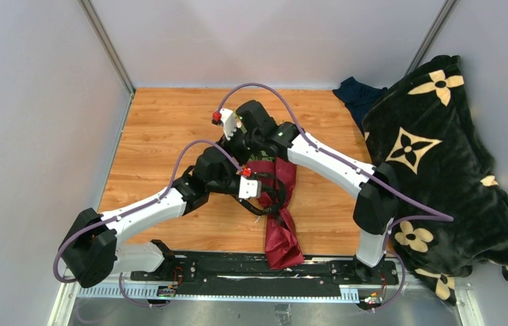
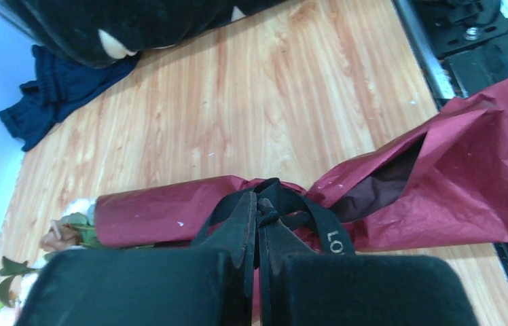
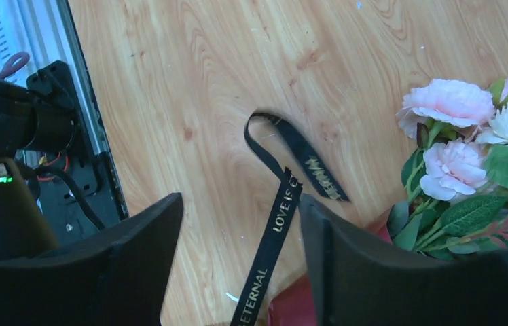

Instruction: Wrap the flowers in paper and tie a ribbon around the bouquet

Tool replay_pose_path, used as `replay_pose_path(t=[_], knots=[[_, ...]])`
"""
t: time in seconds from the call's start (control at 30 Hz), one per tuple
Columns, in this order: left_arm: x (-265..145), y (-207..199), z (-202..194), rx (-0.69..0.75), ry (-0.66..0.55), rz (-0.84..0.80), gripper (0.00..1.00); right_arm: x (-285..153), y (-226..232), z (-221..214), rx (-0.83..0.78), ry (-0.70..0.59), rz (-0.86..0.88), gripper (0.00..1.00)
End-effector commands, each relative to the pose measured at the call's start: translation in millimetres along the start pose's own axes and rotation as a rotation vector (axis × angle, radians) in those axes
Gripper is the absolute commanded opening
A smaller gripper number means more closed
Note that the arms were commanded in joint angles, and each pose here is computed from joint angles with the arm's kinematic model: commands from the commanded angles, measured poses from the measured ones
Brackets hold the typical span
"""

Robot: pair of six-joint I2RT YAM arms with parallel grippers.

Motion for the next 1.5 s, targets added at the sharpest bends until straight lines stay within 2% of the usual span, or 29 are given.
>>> replay_pose_path(t=[0.0,0.2,0.3,0.33,0.4,0.5,0.63,0.83,0.93,1.0,1.03,1.13,1.23,1.27,1.3,1.33,1.37,1.47], knots=[[-3,-11,-5,-0.035,0.017,-0.003,0.00,-42,-3,3,-0.022,0.028,-0.056,0.77],[-5,-9,-7,-0.080,0.036,0.028,0.00,-118,-46,1,-0.005,-0.095,-0.193,0.80],[-6,-8,-10,-0.117,0.050,0.050,0.00,-151,-43,-19,-0.029,-0.242,-0.116,0.78],[-6,-7,-10,-0.124,0.049,0.057,0.00,-158,-43,-21,-0.088,-0.330,-0.095,0.78],[-6,-5,-11,-0.153,0.050,0.076,0.00,-144,-30,-65,-0.189,-0.383,-0.039,0.77],[-7,-2,-13,-0.172,0.053,0.095,0.00,-140,-1,-92,-0.377,-0.505,-0.011,0.77],[-6,1,-13,-0.174,0.054,0.100,0.00,-120,13,-120,-0.535,-0.474,-0.075,0.78],[-4,2,-12,-0.182,0.049,0.091,0.00,-96,1,-131,-0.504,-0.468,-0.113,0.75],[-3,4,-11,-0.188,0.048,0.093,0.00,-85,-3,-130,-0.467,-0.466,-0.118,0.71],[-3,5,-10,-0.191,0.046,0.094,0.00,-80,-6,-129,-0.443,-0.457,-0.122,0.66],[-2,6,-9,-0.191,0.044,0.095,0.00,-78,-6,-128,-0.432,-0.454,-0.120,0.60],[-1,5,-10,-0.202,0.046,0.091,0.00,-79,-6,-125,-0.395,-0.478,-0.131,0.30],[-1,4,-12,-0.214,0.049,0.088,0.00,-82,-6,-125,-0.364,-0.488,-0.141,0.07],[-1,5,-12,-0.216,0.052,0.093,0.00,-83,-7,-127,-0.348,-0.478,-0.148,0.01],[-1,7,-12,-0.215,0.056,0.104,0.00,-83,-9,-130,-0.328,-0.461,-0.158,0.00],[-2,12,-14,-0.215,0.069,0.129,0.06,-83,-11,-133,-0.305,-0.440,-0.166,0.00],[-4,16,-15,-0.214,0.086,0.153,0.23,-82,-12,-136,-0.289,-0.424,-0.173,0.00],[-19,32,-22,-0.196,0.213,0.225,0.83,-78,-17,-146,-0.240,-0.373,-0.185,0.00]])
Point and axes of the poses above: each gripper's point midway between its finger pads, its own x axis out along the fingers, its own y axis along the line the jaws close on, z = x × y, the point moved 1 cm from there along -x, back along the fingers, and after that the axes turned 1 degree about x, right-handed, at the moved point
